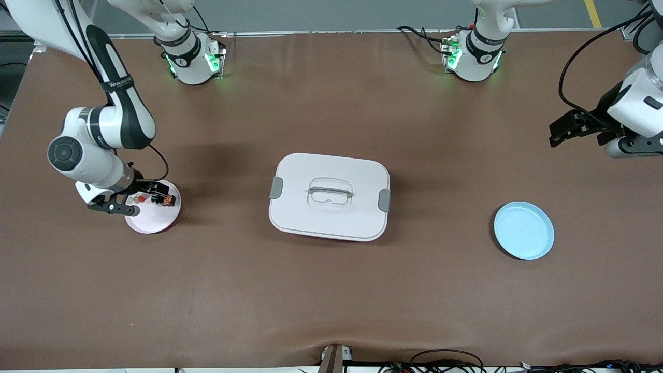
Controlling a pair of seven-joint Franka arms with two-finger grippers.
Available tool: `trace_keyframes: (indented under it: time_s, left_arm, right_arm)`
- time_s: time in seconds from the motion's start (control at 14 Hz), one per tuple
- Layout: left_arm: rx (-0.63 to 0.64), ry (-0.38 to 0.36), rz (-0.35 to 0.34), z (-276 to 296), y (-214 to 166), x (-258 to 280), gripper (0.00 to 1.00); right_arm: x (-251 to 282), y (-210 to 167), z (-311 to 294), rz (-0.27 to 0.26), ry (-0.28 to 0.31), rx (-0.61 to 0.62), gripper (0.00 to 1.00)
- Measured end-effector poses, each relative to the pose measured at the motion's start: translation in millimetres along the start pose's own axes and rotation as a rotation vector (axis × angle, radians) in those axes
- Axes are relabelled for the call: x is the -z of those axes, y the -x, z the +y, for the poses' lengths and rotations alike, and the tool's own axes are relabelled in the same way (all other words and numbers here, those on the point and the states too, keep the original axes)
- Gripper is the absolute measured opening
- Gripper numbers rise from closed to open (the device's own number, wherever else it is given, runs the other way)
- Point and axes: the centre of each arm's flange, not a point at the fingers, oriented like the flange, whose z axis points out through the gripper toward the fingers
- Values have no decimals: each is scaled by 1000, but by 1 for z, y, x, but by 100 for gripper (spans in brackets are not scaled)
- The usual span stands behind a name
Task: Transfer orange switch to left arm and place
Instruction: 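Move the right gripper over the white plate toward the black switch, then lower the right gripper and close it on the black-orange switch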
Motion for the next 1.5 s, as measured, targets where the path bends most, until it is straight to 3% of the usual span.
trace_keyframes:
  time_s: [1.5]
  left_arm:
    - [-26,4,2,15,-6,-9,100]
  right_arm:
    - [-66,-15,-1,-55,-5,-3,100]
